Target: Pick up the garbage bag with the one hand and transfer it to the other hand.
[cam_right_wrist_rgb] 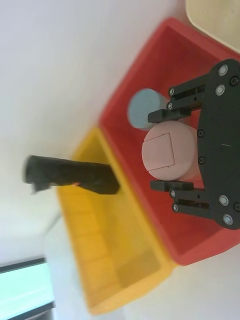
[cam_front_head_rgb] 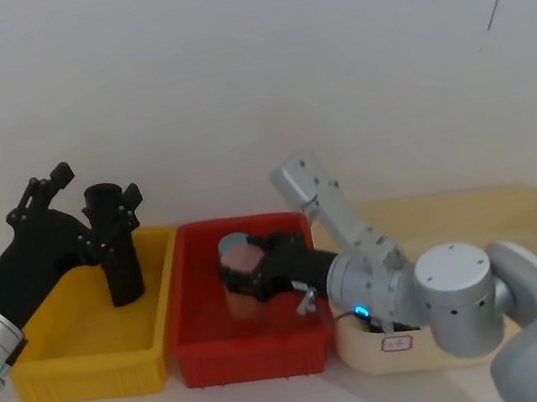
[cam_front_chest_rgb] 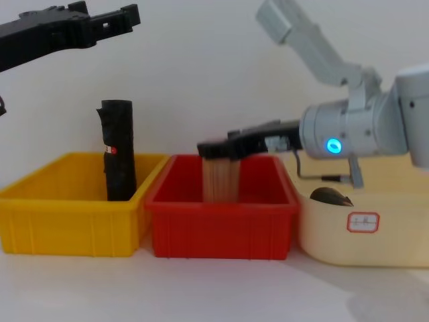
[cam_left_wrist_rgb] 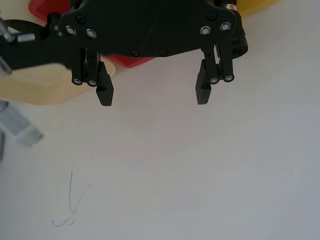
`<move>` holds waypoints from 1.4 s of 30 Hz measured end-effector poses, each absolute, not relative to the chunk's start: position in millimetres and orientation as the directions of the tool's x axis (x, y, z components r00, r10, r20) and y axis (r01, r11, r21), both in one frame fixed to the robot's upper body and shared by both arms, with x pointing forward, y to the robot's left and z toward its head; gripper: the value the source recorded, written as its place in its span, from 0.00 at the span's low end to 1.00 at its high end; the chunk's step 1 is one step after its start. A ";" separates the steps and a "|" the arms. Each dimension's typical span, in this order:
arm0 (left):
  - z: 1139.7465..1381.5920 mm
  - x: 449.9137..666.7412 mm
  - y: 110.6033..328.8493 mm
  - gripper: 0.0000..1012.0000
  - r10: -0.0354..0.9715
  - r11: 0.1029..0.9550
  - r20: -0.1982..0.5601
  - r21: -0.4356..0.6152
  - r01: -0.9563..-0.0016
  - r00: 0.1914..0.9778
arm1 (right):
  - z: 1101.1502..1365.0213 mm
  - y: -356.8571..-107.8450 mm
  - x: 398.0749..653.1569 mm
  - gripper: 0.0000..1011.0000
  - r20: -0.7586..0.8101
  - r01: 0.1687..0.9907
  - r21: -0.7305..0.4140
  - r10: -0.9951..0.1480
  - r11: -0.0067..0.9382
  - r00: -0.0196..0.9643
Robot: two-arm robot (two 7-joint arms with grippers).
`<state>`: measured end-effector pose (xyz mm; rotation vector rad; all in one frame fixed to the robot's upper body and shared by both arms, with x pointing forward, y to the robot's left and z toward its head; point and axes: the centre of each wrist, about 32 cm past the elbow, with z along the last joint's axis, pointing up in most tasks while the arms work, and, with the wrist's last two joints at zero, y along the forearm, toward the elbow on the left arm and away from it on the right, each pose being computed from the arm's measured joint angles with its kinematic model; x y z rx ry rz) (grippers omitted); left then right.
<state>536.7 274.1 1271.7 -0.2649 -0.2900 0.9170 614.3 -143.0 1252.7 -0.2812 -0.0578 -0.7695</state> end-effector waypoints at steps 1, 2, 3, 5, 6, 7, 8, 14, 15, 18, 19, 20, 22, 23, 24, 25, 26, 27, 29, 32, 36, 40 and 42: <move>1271.7 536.7 274.1 0.99 0.808 0.581 0.132 -0.345 -0.737 0.575 | 1257.5 -144.0 612.9 0.66 0.153 0.697 -0.212 -0.681 0.686 0.716; 1271.7 536.7 274.1 0.99 0.808 0.581 0.132 -0.345 -0.737 0.575 | 1257.5 -144.0 612.9 0.66 0.153 0.697 -0.212 -0.681 0.686 0.716; 1271.7 536.7 274.1 0.99 0.808 0.581 0.132 -0.345 -0.737 0.575 | 1261.0 -144.7 611.9 0.66 0.155 0.699 -0.199 -0.682 0.687 0.715; 1271.7 536.7 274.1 0.99 0.808 0.581 0.132 -0.345 -0.737 0.575 | 1269.3 -146.9 609.7 0.66 0.154 0.704 -0.167 -0.687 0.690 0.710; 1271.7 536.7 274.1 0.99 0.808 0.581 0.132 -0.345 -0.737 0.575 | 1272.0 -147.9 608.9 0.66 0.155 0.707 -0.156 -0.690 0.690 0.708; 1271.7 536.7 274.1 0.99 0.808 0.581 0.132 -0.345 -0.737 0.575 | 1277.6 -150.0 607.4 0.66 0.155 0.711 -0.134 -0.694 0.690 0.703; 1271.7 536.7 274.1 0.99 0.808 0.581 0.132 -0.345 -0.737 0.575 | 1280.5 -151.4 606.5 0.66 0.156 0.714 -0.123 -0.697 0.690 0.700; 1271.7 536.7 274.1 0.99 0.808 0.581 0.132 -0.345 -0.737 0.575 | 1300.5 -168.2 600.2 0.66 0.161 0.747 -0.038 -0.733 0.664 0.661; 1271.7 536.7 274.1 0.99 0.808 0.581 0.132 -0.345 -0.737 0.575 | 1302.1 -170.5 599.5 0.66 0.162 0.751 -0.031 -0.738 0.660 0.655; 1271.7 536.7 274.1 0.99 0.808 0.581 0.132 -0.345 -0.737 0.575 | 1307.7 -181.1 596.3 0.66 0.162 0.772 -0.004 -0.761 0.636 0.628; 1271.7 536.7 274.1 0.99 0.808 0.581 0.132 -0.345 -0.737 0.575 | 1309.3 -186.4 595.1 0.66 0.162 0.782 0.005 -0.772 0.623 0.614; 1271.7 536.7 274.1 0.99 0.808 0.581 0.132 -0.345 -0.737 0.575 | 1309.9 -189.8 594.1 0.66 0.162 0.788 0.009 -0.779 0.616 0.606; 1271.7 536.7 274.1 0.99 0.808 0.581 0.132 -0.345 -0.737 0.575 | 1310.3 -197.8 591.9 0.66 0.160 0.804 0.016 -0.796 0.594 0.584; 1271.7 536.7 274.1 0.99 0.808 0.581 0.132 -0.345 -0.737 0.575 | 1310.2 -200.5 591.2 0.66 0.159 0.810 0.017 -0.801 0.586 0.577; 1271.7 536.7 274.1 0.99 0.808 0.581 0.132 -0.345 -0.737 0.575 | 1310.0 -204.4 590.4 0.66 0.158 0.817 0.018 -0.808 0.577 0.567; 1271.7 536.7 274.1 0.99 0.808 0.581 0.132 -0.345 -0.737 0.575 | 1308.9 -209.8 588.9 0.66 0.155 0.828 0.017 -0.819 0.561 0.552; 1271.7 536.7 274.1 0.99 0.808 0.581 0.132 -0.345 -0.737 0.575 | 1307.8 -212.5 588.1 0.66 0.153 0.834 0.015 -0.825 0.552 0.543; 1271.7 536.7 274.1 0.99 0.808 0.581 0.132 -0.345 -0.737 0.575 | 1306.7 -215.2 587.3 0.66 0.151 0.839 0.013 -0.830 0.545 0.537; 1271.7 536.7 274.1 0.99 0.808 0.581 0.132 -0.345 -0.737 0.575 | 1303.3 -224.5 585.0 0.66 0.145 0.856 0.003 -0.847 0.517 0.511; 1271.7 536.7 274.1 0.99 0.808 0.581 0.132 -0.345 -0.737 0.575 | 1298.4 -231.9 582.6 0.66 0.139 0.871 -0.013 -0.861 0.492 0.488; 1271.7 536.7 274.1 0.99 0.808 0.581 0.132 -0.345 -0.737 0.575 | 1286.8 -246.7 578.1 0.66 0.129 0.895 -0.051 -0.886 0.443 0.446; 1271.7 536.7 274.1 0.99 0.808 0.581 0.132 -0.345 -0.737 0.575 | 1277.1 -256.0 574.8 0.66 0.126 0.909 -0.084 -0.900 0.409 0.417; 1271.7 536.7 274.1 0.99 0.808 0.581 0.132 -0.345 -0.737 0.575 | 1271.9 -261.1 573.1 0.66 0.125 0.915 -0.102 -0.907 0.391 0.401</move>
